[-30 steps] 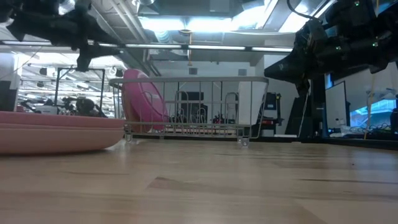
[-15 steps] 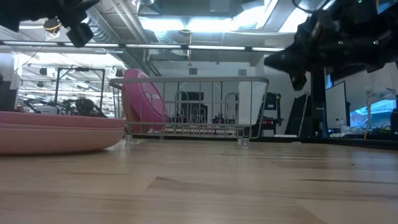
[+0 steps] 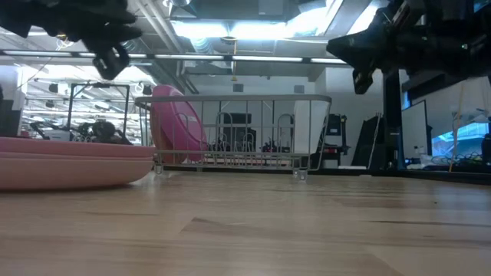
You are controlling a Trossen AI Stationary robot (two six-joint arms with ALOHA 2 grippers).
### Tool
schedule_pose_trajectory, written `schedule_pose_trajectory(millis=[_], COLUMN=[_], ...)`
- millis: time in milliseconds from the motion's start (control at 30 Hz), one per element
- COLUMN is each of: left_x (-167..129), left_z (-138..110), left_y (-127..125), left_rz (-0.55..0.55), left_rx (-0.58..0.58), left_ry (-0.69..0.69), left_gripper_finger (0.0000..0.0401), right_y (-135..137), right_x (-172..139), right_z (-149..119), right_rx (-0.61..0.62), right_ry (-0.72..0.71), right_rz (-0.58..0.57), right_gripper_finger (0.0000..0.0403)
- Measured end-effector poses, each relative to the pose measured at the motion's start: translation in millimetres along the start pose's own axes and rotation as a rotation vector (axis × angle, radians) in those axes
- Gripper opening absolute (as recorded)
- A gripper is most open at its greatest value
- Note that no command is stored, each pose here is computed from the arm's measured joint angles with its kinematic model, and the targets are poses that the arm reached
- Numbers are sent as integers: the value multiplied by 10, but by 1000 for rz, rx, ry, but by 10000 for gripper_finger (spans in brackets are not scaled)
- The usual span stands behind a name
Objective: Sort dishes
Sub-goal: Put the pink plate into the dish rack
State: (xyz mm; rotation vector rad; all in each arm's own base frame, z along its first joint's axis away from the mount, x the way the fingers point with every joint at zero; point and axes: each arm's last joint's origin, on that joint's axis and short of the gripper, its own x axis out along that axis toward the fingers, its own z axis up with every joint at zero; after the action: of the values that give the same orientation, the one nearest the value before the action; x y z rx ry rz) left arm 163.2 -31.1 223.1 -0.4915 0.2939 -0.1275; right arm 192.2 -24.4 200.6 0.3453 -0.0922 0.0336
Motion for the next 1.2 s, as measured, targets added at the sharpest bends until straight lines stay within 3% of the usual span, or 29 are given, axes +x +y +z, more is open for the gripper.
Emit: schedule_pose_trajectory(millis=[133, 333, 500, 633, 1033, 1133, 1200], left_x=[233, 479, 474, 365, 158, 51, -17], left_z=[-10, 42, 241, 375, 503, 487, 439], left_y=[-87, -125, -172, -207, -154, -125, -99], left_rz=[-21, 101, 99, 86, 196, 274, 309], left_rx=[85, 285, 432, 472, 484, 508, 525], left_ry=[-80, -319, -596, -746, -750, -658, -519], left_gripper_finger=[57, 40, 36, 56, 209, 217, 218], right_y=[0, 1, 4, 6, 6, 6, 6], right_x=[0, 0, 0, 0, 0, 0, 0], right_z=[0, 1, 7, 7, 6, 6, 6], right_rx=[0, 0, -1, -1, -1, -1, -1], right_ry=[0, -1, -7, -5, -4, -4, -4], right_rz=[0, 1, 4, 12, 12, 12, 12], right_gripper_finger=[44, 44, 44, 44, 44, 44, 44])
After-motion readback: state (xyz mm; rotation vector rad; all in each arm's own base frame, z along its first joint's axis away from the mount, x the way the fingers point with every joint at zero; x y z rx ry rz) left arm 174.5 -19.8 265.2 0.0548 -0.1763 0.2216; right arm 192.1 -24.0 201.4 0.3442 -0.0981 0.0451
